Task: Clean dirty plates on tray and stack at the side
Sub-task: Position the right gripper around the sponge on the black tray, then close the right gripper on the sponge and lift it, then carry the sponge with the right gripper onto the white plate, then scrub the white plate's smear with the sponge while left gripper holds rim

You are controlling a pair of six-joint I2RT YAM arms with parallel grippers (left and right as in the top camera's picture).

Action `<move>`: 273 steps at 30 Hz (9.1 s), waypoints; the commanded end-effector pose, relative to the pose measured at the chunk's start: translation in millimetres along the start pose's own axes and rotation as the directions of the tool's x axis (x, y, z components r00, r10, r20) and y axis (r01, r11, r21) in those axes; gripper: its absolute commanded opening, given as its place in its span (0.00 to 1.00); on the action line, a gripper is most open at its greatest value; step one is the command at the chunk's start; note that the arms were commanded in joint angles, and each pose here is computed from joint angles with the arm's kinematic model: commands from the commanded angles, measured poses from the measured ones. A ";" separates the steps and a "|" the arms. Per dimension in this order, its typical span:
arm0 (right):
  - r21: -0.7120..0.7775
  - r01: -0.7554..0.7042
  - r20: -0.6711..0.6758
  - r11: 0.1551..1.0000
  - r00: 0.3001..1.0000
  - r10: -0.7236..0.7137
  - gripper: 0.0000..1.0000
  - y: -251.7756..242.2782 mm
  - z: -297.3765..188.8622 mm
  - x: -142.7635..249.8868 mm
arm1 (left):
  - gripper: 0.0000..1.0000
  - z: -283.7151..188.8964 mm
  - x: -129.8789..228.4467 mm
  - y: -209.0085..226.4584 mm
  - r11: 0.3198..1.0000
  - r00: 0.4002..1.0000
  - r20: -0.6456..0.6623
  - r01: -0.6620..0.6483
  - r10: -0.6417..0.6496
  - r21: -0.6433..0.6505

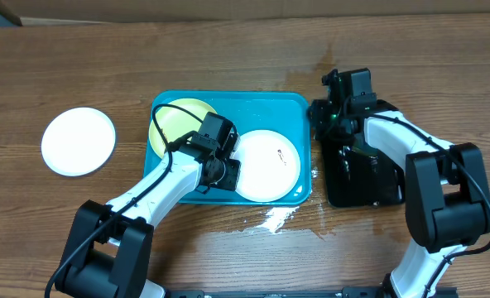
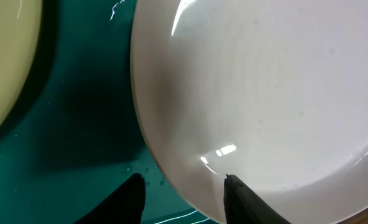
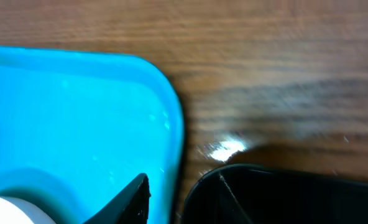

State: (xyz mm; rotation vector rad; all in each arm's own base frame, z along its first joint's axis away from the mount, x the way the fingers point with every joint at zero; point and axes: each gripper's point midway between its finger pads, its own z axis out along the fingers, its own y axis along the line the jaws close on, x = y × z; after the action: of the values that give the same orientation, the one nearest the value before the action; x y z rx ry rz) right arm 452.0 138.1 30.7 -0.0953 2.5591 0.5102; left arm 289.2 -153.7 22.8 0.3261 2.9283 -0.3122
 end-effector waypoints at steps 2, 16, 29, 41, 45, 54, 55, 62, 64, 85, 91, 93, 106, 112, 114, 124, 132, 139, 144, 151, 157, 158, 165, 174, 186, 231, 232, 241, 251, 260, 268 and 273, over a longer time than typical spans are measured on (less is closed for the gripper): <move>-0.034 0.044 0.043 0.998 0.998 -0.043 0.46 18.8 3.3 -8.2 | 0.43 -2.2 -5.9 -3.3 1.000 1.000 0.010 0.007 -0.007 0.010; 0.091 -0.001 0.105 0.996 0.994 -0.009 0.54 6.0 -73.6 -59.5 | 0.44 -2.2 -5.7 -3.1 1.000 1.000 0.009 0.008 -0.008 0.009; 0.465 -0.125 -0.087 0.877 0.979 0.186 0.57 -80.3 -93.1 20.3 | 0.51 -2.3 -10.4 -2.9 0.996 0.996 0.028 0.089 -0.089 0.008; 0.513 -0.238 -0.068 0.825 0.947 0.315 0.58 -93.8 -78.3 48.5 | 0.54 -2.3 -10.7 -3.1 0.994 0.994 0.028 0.109 -0.110 0.010; 0.493 -0.244 -0.070 0.835 0.946 0.318 0.58 -93.5 -69.9 56.1 | 0.56 -2.3 -10.8 -3.1 0.994 0.994 0.029 0.109 -0.109 0.010; 0.464 -0.255 -0.043 0.848 0.950 0.309 0.55 -95.8 -56.9 63.1 | 0.56 -2.3 -10.6 -3.1 0.994 0.994 0.028 0.109 -0.110 0.010; 0.465 -0.254 -0.055 0.848 0.948 0.314 0.53 -95.4 -57.3 66.2 | 0.56 -2.3 -10.6 -3.1 0.994 0.994 0.028 0.109 -0.110 0.010; 0.500 -0.189 -0.180 0.845 0.932 0.315 0.50 -95.6 -68.1 92.2 | 0.57 -2.3 -10.5 -3.6 0.994 0.994 0.027 0.109 -0.110 0.013; 0.500 -0.158 -0.211 0.852 0.931 0.297 0.52 -94.1 -72.5 91.5 | 0.57 -2.3 -10.5 -3.6 0.994 0.994 0.027 0.109 -0.110 0.013; 0.465 -0.184 -0.121 0.866 0.956 0.268 0.63 -95.9 -57.2 78.2 | 0.58 -2.3 -11.5 -3.3 0.993 0.993 0.031 0.116 -0.117 0.012; 0.463 -0.181 -0.119 0.868 0.957 0.264 0.68 -93.1 -62.2 71.0 | 0.58 -2.3 -11.1 -3.2 0.993 0.993 0.030 0.116 -0.116 0.011; 0.462 -0.181 -0.116 0.868 0.958 0.261 0.70 -89.7 -68.7 62.2 | 0.58 -2.3 -11.3 -3.3 0.993 0.993 0.031 0.116 -0.116 0.011; 0.474 -0.135 -0.124 0.870 0.968 0.218 0.77 -96.5 -64.8 70.3 | 0.59 -2.3 -11.5 -3.0 0.993 0.993 0.032 0.116 -0.116 0.010; 0.461 -0.140 -0.112 0.876 0.970 0.214 0.75 -98.3 -57.6 78.1 | 0.58 -1.9 -12.7 5.3 0.987 0.986 0.049 0.160 -0.158 -0.033; 0.434 -0.145 -0.123 0.889 0.968 0.218 0.73 -93.0 -55.5 79.7 | 0.59 0.2 -9.5 9.7 0.975 0.976 0.050 0.214 -0.212 -0.052; 0.418 -0.149 -0.128 0.896 0.967 0.220 0.70 -90.0 -54.3 79.9 | 0.29 11.9 -6.1 12.6 0.931 0.929 0.084 0.363 -0.359 -0.029; 0.389 -0.156 -0.137 0.908 0.965 0.224 1.00 -84.7 -52.3 81.0 | 0.26 14.9 -7.0 14.1 0.932 0.930 0.090 0.362 -0.357 -0.035; 0.375 -0.159 -0.135 0.913 0.965 0.223 1.00 -82.3 -51.1 79.6 | 0.29 29.9 -4.7 16.4 0.930 0.930 0.069 0.365 -0.361 -0.046; 0.375 -0.159 -0.130 0.913 0.966 0.222 0.84 -82.5 -50.9 78.4 | 0.04 34.6 -3.9 15.7 0.930 0.930 0.058 0.364 -0.362 -0.042; 0.382 -0.157 -0.145 0.911 0.963 0.227 0.59 -83.1 -52.1 82.6 | 0.04 30.2 -8.1 16.4 0.933 0.933 0.067 0.357 -0.353 -0.048; 0.390 -0.155 -0.173 0.908 0.956 0.238 0.38 -83.4 -54.2 90.1 | 0.04 18.5 -16.7 14.8 0.959 0.959 0.070 0.278 -0.273 -0.062; 0.390 -0.155 -0.172 0.908 0.956 0.238 0.38 -83.4 -54.1 90.0 | 0.04 16.8 -17.1 17.7 0.957 0.959 0.073 0.278 -0.272 -0.081; 0.386 -0.157 -0.159 0.909 0.959 0.233 0.18 -78.5 -61.5 73.3 | 0.04 10.5 -16.5 25.9 0.961 0.971 0.064 0.237 -0.230 -0.143; 0.383 -0.157 -0.152 0.910 0.961 0.230 0.04 -63.3 -93.2 42.3 | 0.04 -2.4 -27.7 34.5 0.954 0.976 0.089 0.216 -0.201 -0.208; 0.395 -0.184 -0.168 0.900 0.949 0.268 0.04 -54.5 -118.7 42.3 | 0.04 -16.4 -35.2 41.6 0.947 0.984 0.090 0.171 -0.152 -0.272; -0.015 0.162 -0.265 0.987 0.951 -0.160 0.04 165.6 -36.4 101.8 | 0.04 -15.6 -31.0 40.1 0.940 0.975 0.085 0.221 -0.206 -0.261; -0.017 0.164 -0.267 0.986 0.950 -0.163 0.04 166.2 -33.0 103.4 | 0.04 -15.6 -31.0 40.0 0.940 0.975 0.085 0.221 -0.206 -0.261; -0.006 0.166 -0.292 0.986 0.943 -0.161 0.53 162.3 -25.5 110.8 | 0.04 -15.7 -30.7 40.1 0.939 0.975 0.083 0.221 -0.206 -0.262; 0.013 0.167 -0.333 0.986 0.930 -0.153 0.57 155.8 -28.4 120.5 | 0.04 -15.7 -29.7 40.3 0.939 0.975 0.080 0.221 -0.207 -0.263; 0.020 0.137 -0.378 0.990 0.918 -0.119 0.45 146.8 -25.0 141.9 | 0.04 -15.8 -29.2 40.3 0.938 0.974 0.079 0.225 -0.211 -0.263; 0.044 0.102 -0.402 0.994 0.912 -0.076 0.23 143.0 -25.0 153.5 | 0.04 -15.2 -28.7 38.5 0.940 0.974 0.075 0.228 -0.216 -0.253; 0.034 0.108 -0.394 0.994 0.915 -0.086 0.27 140.6 -18.8 161.9 | 0.04 -14.9 -28.6 37.2 0.939 0.971 0.076 0.241 -0.229 -0.246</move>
State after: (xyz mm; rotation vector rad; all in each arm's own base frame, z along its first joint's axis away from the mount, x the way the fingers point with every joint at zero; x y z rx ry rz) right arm 293.2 266.9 20.9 -0.3258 2.9109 0.4049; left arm 318.9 -117.5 36.4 -0.0283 2.9164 0.0406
